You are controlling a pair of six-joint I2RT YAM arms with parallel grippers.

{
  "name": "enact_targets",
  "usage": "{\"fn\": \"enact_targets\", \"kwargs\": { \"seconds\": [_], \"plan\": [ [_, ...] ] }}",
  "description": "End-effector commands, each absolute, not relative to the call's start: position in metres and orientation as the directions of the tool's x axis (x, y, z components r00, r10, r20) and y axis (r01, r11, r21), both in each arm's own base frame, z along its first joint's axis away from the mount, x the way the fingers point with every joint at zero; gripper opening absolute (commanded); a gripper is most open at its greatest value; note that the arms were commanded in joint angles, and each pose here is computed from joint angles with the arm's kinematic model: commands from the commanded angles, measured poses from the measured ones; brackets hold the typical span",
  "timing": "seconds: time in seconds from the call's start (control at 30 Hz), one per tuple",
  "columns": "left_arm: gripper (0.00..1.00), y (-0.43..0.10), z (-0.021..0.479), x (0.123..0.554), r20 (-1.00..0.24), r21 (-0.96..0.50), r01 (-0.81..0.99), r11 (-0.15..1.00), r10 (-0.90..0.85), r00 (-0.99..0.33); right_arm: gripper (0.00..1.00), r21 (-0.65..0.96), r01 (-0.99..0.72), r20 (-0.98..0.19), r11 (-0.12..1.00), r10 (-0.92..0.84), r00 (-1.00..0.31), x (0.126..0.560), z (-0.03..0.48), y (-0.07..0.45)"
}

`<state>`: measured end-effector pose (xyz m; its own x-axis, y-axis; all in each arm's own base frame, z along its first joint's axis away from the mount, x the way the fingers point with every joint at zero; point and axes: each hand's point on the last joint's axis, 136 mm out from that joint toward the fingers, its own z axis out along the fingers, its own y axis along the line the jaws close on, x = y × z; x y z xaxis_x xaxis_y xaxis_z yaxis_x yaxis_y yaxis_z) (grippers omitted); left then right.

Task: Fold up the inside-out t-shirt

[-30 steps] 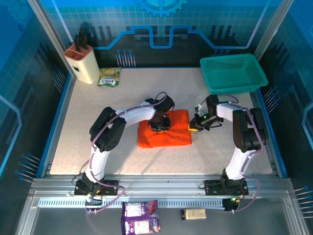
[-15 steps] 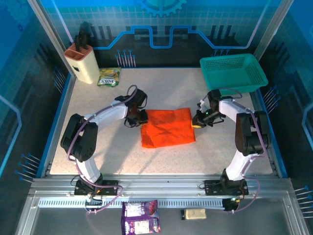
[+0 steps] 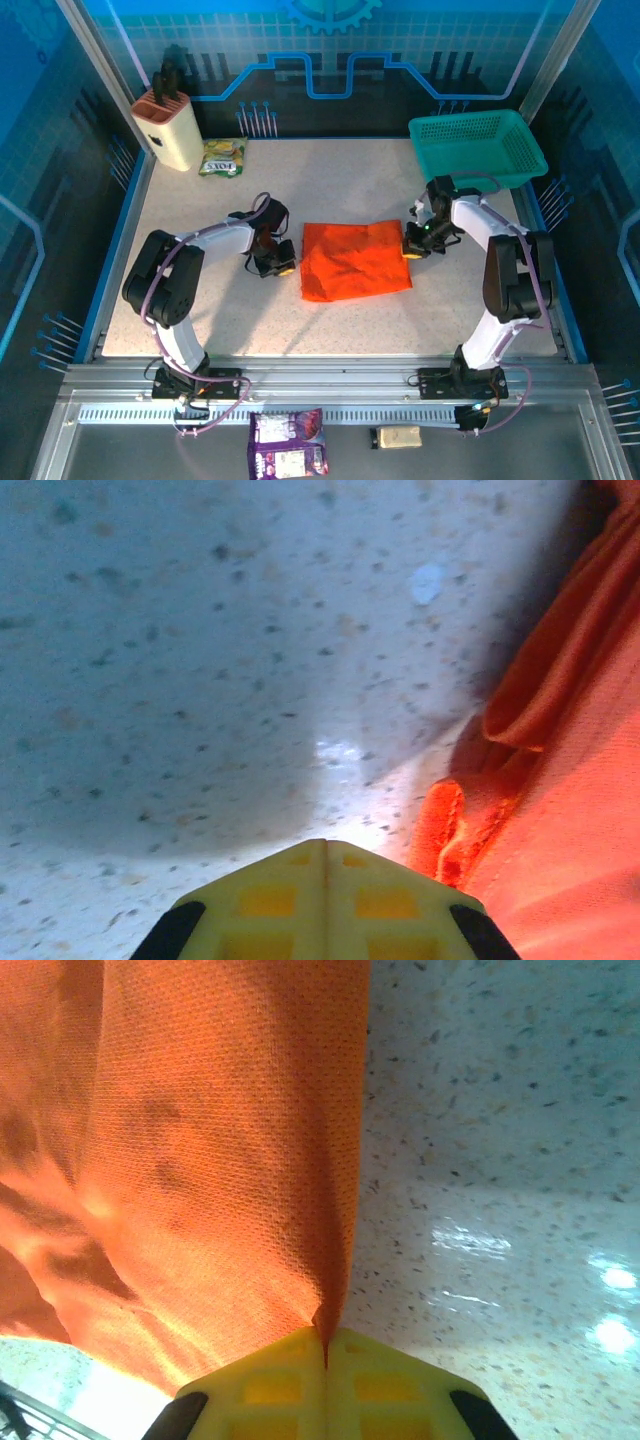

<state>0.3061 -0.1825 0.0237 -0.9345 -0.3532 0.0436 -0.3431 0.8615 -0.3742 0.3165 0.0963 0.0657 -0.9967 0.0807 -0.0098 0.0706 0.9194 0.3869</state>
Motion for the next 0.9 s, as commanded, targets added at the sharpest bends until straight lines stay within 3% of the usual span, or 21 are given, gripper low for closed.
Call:
{"fn": "enact_targets", "kwargs": {
  "seconds": [0.0, 0.37, 0.87],
  "plan": [
    [0.05, -0.200, 0.024, 0.310, 0.080, -0.450, -0.347, 0.823, -0.350, -0.933, 0.00, 0.326, 0.041, -0.038, 0.945, 0.056, -0.998, 0.315, 0.083, 0.091],
    [0.03, -0.224, 0.015, 0.305, 0.117, -0.474, -0.334, 0.815, -0.317, -0.941, 0.00, 0.293, -0.047, -0.089, 0.955, -0.022, -0.996, 0.316, 0.118, 0.140],
    [0.01, -0.226, 0.002, 0.300, 0.155, -0.498, -0.373, 0.783, -0.343, -0.927, 0.00, 0.449, -0.103, -0.094, 0.887, -0.068, -0.993, 0.314, 0.125, 0.289]
  ]
}}
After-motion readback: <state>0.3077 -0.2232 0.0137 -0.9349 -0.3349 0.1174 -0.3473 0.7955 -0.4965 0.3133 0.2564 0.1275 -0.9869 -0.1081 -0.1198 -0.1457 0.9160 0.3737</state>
